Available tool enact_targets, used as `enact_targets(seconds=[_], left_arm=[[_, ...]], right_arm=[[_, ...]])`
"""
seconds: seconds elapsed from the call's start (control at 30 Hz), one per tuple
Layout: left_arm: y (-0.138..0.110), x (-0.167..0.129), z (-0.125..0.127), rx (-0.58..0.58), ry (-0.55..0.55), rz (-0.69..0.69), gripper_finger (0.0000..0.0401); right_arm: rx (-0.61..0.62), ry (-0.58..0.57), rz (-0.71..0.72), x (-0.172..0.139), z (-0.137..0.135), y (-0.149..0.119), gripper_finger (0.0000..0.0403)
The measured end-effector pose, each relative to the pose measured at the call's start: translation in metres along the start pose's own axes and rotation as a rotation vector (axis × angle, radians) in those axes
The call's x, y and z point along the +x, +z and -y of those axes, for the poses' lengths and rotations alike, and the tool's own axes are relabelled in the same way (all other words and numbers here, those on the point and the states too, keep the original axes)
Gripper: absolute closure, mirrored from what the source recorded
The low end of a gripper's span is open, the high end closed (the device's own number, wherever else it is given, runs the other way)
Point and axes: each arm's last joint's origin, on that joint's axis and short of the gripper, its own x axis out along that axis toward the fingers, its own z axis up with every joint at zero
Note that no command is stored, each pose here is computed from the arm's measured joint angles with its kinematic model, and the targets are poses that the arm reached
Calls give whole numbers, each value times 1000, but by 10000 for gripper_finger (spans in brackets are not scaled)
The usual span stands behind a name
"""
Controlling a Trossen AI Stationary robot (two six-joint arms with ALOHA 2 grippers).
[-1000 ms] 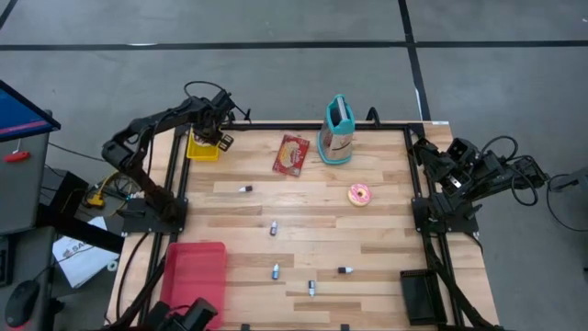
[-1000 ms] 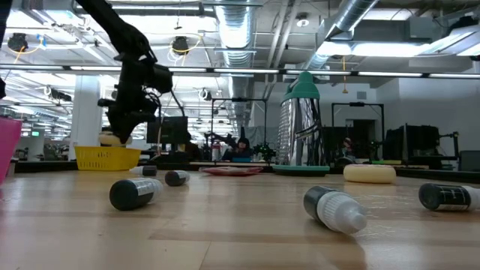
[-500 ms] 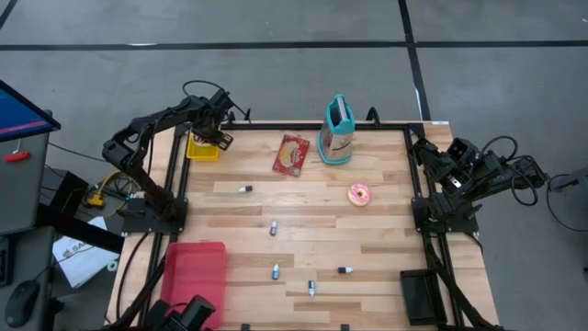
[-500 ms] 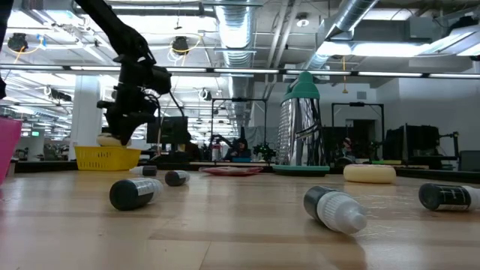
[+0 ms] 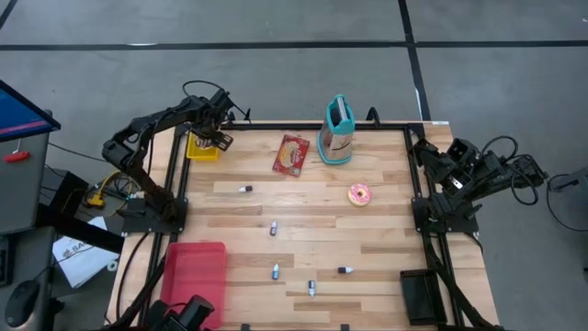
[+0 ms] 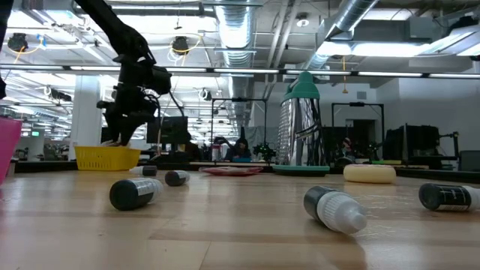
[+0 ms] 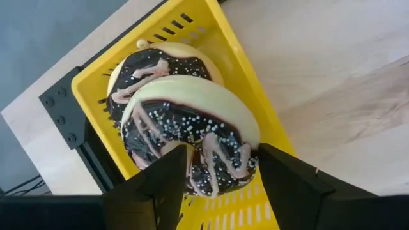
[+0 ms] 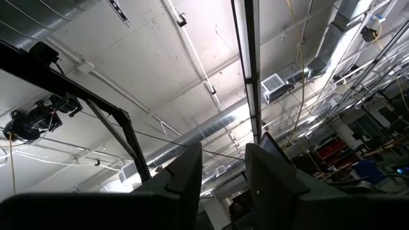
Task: Pick & Place Food Item
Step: Put the black donut into the yellow basket, then put the pink donut into the yellow basket
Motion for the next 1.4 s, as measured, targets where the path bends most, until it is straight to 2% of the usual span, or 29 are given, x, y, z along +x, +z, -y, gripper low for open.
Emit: enact_targets(seconds=[0.5,0.7,1.1,1.27,1.4], left_arm=[[-4,1,-6,19,23,-46,224],[-6,-9,-11,15,60,-1,217],[-15,-31,-17,13,33,67,221],[-24,-33,-15,65,2,-8,226],[-25,-35,-12,82,16,-9,230]], right_arm=[[6,5,6,0,-1,1,290],[7,6,9,0,-1,1,290],[6,6,8,0,-1,1,290],[6,6,9,0,-1,1,290],[6,6,10,0,-1,1,290]])
